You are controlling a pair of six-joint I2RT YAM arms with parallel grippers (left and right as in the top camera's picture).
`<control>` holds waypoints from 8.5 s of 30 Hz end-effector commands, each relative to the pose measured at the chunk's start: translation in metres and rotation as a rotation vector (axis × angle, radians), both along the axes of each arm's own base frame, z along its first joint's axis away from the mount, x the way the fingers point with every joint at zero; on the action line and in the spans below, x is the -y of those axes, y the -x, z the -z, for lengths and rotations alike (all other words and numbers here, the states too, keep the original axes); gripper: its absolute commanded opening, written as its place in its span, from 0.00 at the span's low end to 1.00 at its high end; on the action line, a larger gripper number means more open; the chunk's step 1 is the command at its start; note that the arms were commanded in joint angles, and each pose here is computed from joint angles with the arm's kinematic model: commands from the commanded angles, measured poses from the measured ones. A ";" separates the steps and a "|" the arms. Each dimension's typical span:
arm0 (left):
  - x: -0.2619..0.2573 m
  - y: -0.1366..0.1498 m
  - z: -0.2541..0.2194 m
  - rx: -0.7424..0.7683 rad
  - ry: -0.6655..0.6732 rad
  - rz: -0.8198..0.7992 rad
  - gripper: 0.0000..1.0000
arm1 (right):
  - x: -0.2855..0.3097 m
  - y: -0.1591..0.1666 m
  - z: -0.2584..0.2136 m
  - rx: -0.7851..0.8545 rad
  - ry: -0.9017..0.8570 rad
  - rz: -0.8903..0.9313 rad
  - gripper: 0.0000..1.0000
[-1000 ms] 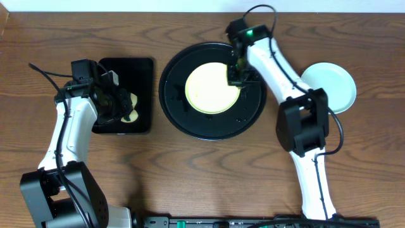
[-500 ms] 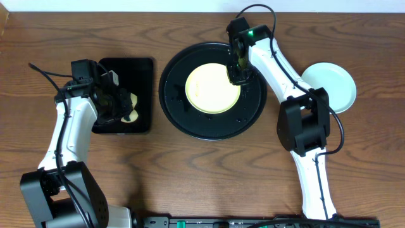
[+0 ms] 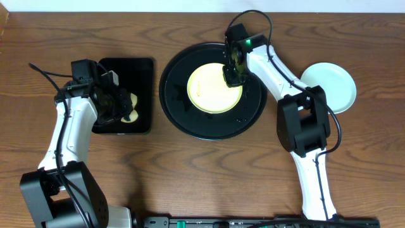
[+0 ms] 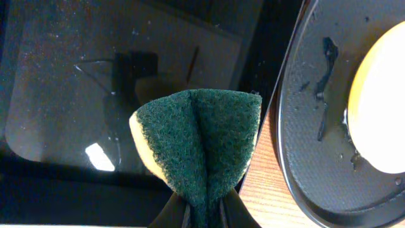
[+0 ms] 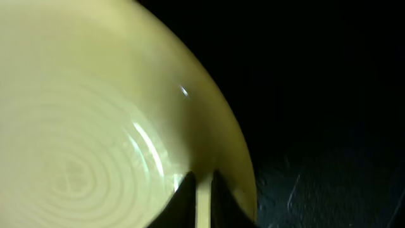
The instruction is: Clean dirty plates on tray and stack at the side
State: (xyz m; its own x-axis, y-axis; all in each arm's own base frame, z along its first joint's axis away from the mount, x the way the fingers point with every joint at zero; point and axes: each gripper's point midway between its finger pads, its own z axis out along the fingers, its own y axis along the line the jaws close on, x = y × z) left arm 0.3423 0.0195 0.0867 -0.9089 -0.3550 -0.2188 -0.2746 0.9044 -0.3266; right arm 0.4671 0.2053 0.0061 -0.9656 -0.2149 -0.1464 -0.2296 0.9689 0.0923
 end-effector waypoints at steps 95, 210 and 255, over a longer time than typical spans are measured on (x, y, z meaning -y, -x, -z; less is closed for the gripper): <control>0.209 -0.022 -0.023 0.285 -0.024 0.455 0.08 | 0.077 0.071 -0.033 0.054 0.178 0.235 0.01; 0.265 -0.085 0.079 0.450 -0.186 0.462 0.08 | 0.069 0.074 -0.032 0.031 0.136 0.200 0.01; 0.093 0.000 -0.096 0.280 0.128 0.157 0.08 | 0.049 0.068 -0.036 0.079 0.121 0.134 0.01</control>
